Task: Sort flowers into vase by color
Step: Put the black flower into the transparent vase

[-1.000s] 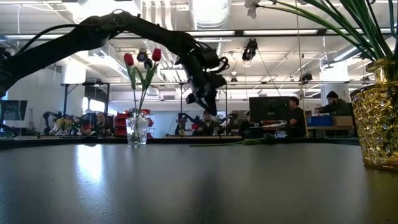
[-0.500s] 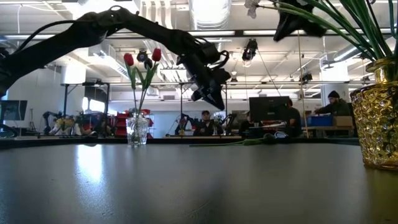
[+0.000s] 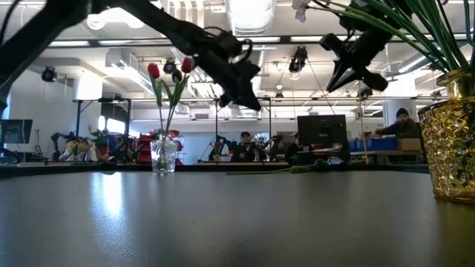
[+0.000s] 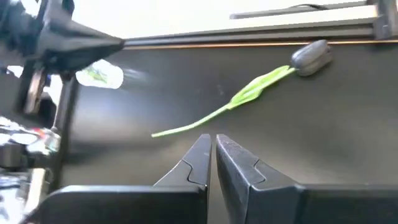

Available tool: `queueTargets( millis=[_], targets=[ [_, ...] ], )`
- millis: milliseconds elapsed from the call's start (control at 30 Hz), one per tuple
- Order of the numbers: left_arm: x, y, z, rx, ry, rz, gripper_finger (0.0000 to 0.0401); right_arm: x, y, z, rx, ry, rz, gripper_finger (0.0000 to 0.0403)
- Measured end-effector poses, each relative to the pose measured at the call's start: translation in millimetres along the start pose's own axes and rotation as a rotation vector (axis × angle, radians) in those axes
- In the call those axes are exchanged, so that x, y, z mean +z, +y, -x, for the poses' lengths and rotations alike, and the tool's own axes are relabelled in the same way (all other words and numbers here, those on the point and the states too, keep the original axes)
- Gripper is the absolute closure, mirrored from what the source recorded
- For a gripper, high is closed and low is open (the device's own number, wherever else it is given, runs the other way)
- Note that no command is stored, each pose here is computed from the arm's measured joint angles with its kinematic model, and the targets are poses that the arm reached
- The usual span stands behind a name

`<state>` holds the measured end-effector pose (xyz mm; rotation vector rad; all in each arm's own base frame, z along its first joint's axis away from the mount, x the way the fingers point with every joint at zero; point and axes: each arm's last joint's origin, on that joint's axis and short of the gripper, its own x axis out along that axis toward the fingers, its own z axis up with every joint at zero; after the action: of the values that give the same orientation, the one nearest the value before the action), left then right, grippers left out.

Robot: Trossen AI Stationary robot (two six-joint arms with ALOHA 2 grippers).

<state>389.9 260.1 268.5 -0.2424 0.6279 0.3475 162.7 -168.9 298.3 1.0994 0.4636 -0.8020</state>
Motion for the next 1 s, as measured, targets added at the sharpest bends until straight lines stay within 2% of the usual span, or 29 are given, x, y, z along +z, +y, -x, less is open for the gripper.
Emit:
queueTargets(
  millis=[267,400,500,700,867,1000],
  targets=[
    [-2,-14,56,0.009,-0.075,0.033,0.0401,-16,-21,-19,0.049,-0.030,-0.107,0.0385],
    [-17,-16,83,0.019,-0.070,0.071,0.0401,-14,-24,-32,0.049,-0.035,-0.155,0.0377],
    [-36,-14,101,0.055,-0.072,0.097,0.0401,-14,-25,-42,0.022,-0.031,-0.221,0.0353],
    [-70,-6,128,0.097,-0.113,0.118,0.0401,-19,-23,-65,-0.052,-0.032,-0.406,0.0273],
    [-81,-2,144,0.110,-0.126,0.100,0.0401,-25,-18,-82,-0.099,-0.103,-0.553,0.0219],
    [-82,0,152,0.100,-0.147,0.099,0.0401,-30,-17,-98,-0.145,-0.173,-0.651,0.0201]
  ],
)
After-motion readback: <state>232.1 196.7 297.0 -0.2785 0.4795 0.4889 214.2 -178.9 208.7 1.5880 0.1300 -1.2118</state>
